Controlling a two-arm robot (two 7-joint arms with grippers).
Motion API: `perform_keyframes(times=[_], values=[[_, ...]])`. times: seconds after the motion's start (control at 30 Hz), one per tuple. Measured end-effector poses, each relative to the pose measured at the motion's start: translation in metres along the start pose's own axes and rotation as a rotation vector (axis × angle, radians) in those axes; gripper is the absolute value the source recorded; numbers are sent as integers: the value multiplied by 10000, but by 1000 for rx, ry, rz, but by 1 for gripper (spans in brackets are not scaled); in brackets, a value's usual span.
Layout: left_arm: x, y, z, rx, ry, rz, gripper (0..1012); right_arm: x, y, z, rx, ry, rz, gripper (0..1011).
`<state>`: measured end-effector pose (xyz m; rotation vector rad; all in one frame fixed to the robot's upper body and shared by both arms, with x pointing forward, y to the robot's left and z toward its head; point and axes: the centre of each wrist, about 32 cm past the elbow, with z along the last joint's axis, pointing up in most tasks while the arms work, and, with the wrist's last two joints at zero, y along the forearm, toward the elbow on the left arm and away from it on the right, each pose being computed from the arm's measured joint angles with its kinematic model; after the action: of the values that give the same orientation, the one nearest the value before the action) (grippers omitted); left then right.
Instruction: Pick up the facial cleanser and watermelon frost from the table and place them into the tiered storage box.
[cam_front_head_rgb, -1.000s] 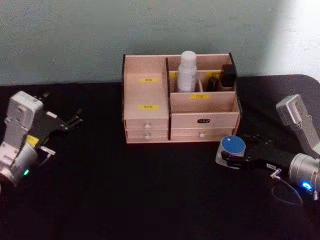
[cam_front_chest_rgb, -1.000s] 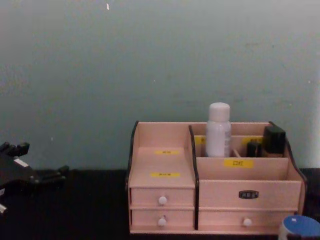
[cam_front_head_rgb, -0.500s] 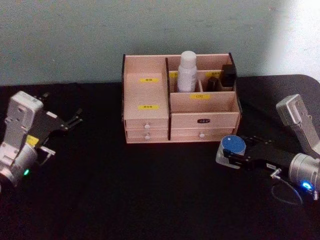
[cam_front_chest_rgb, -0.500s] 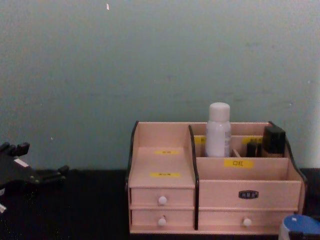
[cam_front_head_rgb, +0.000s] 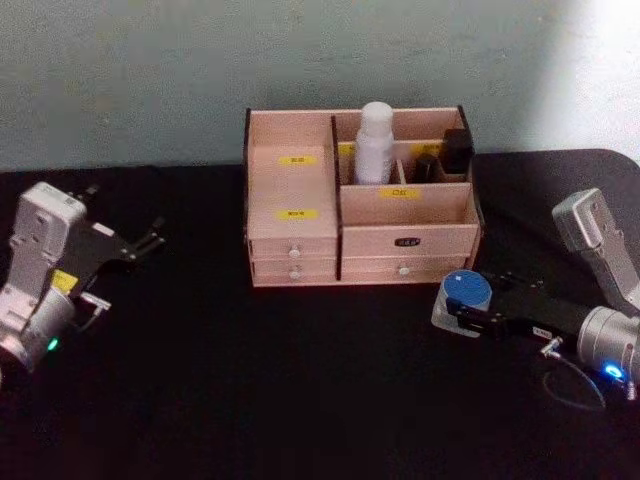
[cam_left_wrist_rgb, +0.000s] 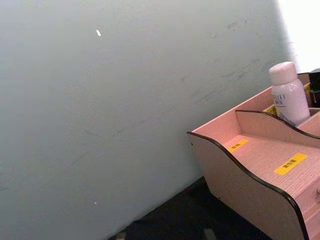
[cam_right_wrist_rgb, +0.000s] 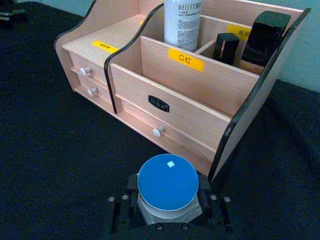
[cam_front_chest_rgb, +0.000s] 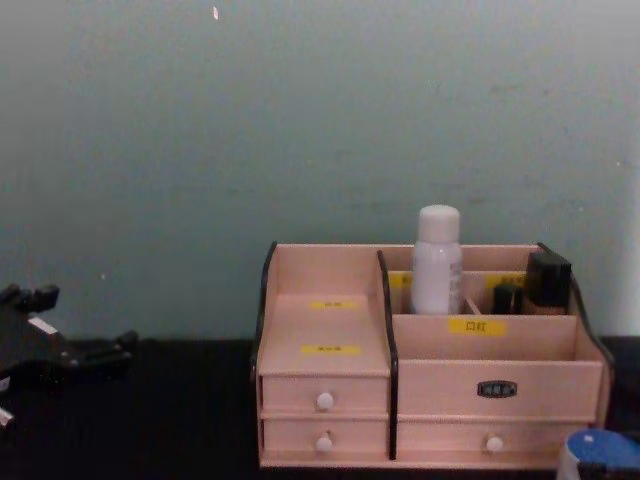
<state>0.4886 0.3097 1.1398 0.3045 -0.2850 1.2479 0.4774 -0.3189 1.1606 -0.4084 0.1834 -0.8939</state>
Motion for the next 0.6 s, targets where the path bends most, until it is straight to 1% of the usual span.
perform_keyframes(times=[0.17,0.33,0.6], values=[[0,0,0,0,0,0,1001,3,-3,-1,-1,-2,7,712],[0,0,0,0,0,0,1001,13,-18,7,-3,-13,48,713],[0,0,0,0,0,0,1001,3,-37,107,20,-28,103,713]])
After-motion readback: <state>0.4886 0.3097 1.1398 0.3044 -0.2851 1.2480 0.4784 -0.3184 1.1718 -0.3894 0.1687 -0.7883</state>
